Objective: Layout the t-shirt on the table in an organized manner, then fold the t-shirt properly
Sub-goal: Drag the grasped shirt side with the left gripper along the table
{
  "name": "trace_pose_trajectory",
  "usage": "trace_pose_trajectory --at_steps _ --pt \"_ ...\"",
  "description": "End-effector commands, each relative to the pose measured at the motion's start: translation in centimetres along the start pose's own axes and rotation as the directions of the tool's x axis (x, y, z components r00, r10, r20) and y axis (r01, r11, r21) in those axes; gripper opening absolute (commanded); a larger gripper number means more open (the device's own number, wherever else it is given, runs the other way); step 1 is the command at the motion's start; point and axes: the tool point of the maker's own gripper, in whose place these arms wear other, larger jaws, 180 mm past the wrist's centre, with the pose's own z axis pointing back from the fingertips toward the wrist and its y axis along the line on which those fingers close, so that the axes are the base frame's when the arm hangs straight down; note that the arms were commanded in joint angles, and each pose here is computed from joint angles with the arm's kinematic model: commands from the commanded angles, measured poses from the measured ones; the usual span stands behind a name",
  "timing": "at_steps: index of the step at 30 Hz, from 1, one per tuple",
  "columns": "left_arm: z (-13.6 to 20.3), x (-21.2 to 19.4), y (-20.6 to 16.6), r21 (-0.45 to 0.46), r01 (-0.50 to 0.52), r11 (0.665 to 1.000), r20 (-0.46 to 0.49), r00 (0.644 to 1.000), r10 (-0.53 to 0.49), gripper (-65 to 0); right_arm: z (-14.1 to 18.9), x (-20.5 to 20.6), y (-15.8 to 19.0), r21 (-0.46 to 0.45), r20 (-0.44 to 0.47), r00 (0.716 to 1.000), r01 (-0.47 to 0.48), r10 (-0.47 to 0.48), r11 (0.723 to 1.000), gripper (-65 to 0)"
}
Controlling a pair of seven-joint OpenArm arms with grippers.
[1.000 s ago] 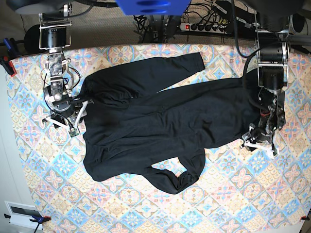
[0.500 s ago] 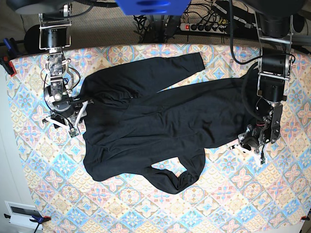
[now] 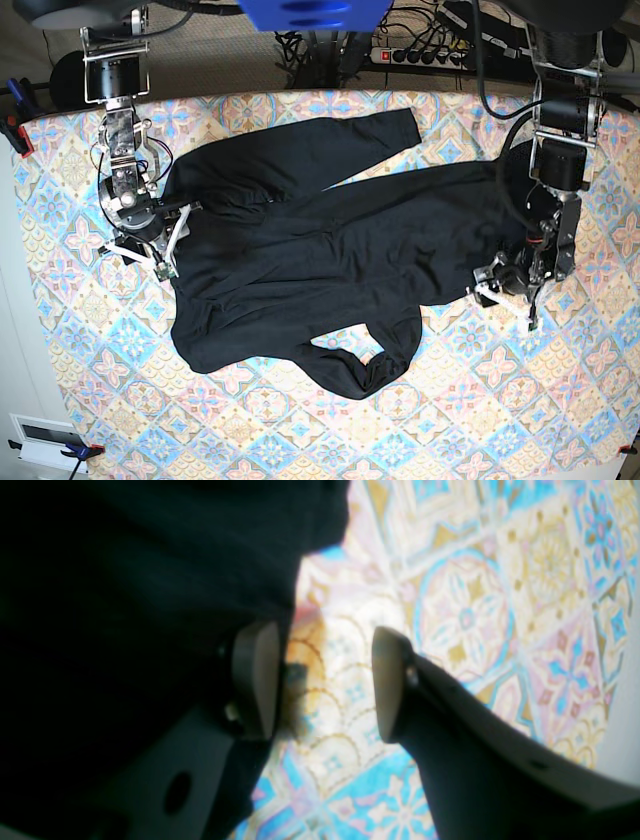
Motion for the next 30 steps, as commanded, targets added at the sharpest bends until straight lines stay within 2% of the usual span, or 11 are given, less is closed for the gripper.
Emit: trace_pose_trajectory --at_steps 1,4,9,13,15,16,20,22,30 --pt "0.7 -1.2 0.7 0.014 0.007 1.0 -0.101 0.995 -0.005 -29.7 0.3 1.4 -1.5 -0.036 0.039 0.999 -0.002 0.004 0.999 -36.7" --pt "1.3 -2.6 0.7 0.004 0.026 1.0 -0.146 0.989 -0.025 -30.7 0.3 1.4 -1.6 -0.037 0.039 0.999 -0.001 0.003 0.999 -36.7" --pt "2.1 -3.0 2.9 0.031 -0.034 0.999 -0.123 0.992 0.037 -35.2 0.3 1.4 -1.5 -0.035 0.039 0.999 -0.004 0.005 0.999 -36.7" --pt "2.1 -2.2 2.8 0.026 -0.042 0.999 -0.092 0.995 0.044 -50.6 0.3 1.4 -1.5 -0.035 0.039 0.999 -0.004 0.005 0.999 -36.7" --pt "1.7 -0.1 1.7 0.009 -0.044 0.999 0.004 0.999 0.044 -61.5 0.3 1.4 -1.5 -0.035 0.039 0.999 -0.004 0.005 0.999 -36.7" --pt "1.8 1.2 1.8 0.019 -0.034 0.999 0.046 0.998 0.033 -65.0 0.3 1.4 -1.4 -0.034 0.039 0.999 -0.005 0.006 0.999 -36.7" --pt "1.3 4.1 0.7 0.048 -0.003 0.999 0.093 0.996 -0.001 -63.9 0.3 1.4 -1.4 -0.034 0.039 0.999 -0.005 0.006 0.999 -36.7" --pt "1.4 6.8 0.0 0.058 0.008 0.998 0.154 0.988 -0.017 -65.0 0.3 1.4 -1.4 -0.034 0.041 0.999 -0.005 0.006 0.999 -36.7" --pt "5.0 19.0 0.2 0.096 -0.032 0.995 0.412 0.911 -0.011 -65.0 0.4 1.6 -1.5 -0.035 0.045 0.999 -0.006 0.007 0.999 -36.7"
